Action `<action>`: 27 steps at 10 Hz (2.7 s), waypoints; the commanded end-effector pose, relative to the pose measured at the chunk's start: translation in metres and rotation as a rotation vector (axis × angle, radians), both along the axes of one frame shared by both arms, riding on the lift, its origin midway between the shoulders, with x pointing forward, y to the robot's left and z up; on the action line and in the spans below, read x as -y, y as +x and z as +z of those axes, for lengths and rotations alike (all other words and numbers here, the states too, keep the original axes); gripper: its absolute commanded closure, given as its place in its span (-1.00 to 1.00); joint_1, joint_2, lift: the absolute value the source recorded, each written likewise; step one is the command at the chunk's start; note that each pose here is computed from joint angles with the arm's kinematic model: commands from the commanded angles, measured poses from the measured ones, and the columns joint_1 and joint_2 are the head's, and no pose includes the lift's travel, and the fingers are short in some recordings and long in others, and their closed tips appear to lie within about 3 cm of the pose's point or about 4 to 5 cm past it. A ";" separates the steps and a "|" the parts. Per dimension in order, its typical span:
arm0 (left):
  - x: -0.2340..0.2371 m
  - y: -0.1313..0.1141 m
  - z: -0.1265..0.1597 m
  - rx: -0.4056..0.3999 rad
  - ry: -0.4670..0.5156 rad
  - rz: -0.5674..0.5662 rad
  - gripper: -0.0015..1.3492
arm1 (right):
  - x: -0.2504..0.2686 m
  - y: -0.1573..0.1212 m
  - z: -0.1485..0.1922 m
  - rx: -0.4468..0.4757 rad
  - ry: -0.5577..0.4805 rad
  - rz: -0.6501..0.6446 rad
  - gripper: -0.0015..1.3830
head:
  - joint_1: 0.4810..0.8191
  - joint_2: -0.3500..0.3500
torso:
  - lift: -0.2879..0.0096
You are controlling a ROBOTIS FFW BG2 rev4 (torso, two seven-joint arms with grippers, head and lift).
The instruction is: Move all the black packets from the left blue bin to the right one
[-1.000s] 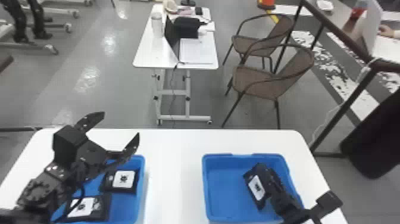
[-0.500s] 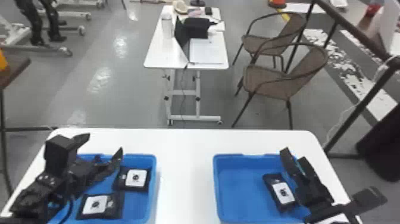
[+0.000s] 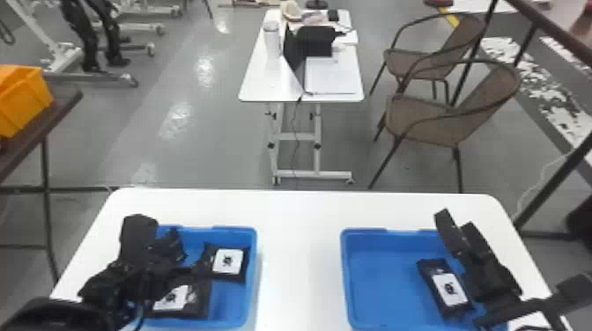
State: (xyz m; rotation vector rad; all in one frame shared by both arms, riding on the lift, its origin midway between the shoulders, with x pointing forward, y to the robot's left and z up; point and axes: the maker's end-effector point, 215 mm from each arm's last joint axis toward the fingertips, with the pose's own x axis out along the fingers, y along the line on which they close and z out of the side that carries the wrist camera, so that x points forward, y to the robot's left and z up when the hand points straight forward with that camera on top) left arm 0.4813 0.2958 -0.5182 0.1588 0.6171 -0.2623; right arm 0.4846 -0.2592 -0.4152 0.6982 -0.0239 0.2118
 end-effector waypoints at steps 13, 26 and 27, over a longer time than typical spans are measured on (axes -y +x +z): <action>0.035 0.032 -0.098 -0.301 -0.093 -0.159 -0.45 | -0.016 0.001 -0.004 -0.003 0.059 0.034 -0.75 | 0.27 0.05 | 0.94; 0.156 0.040 0.075 0.055 -0.372 -0.527 0.61 | -0.044 0.016 0.022 0.064 0.057 0.119 -0.75 | 0.27 -0.11 | 0.94; 0.186 0.052 0.097 0.108 -0.367 -0.583 0.61 | -0.058 0.023 0.035 0.092 0.027 0.166 -0.75 | 0.27 -0.18 | 0.94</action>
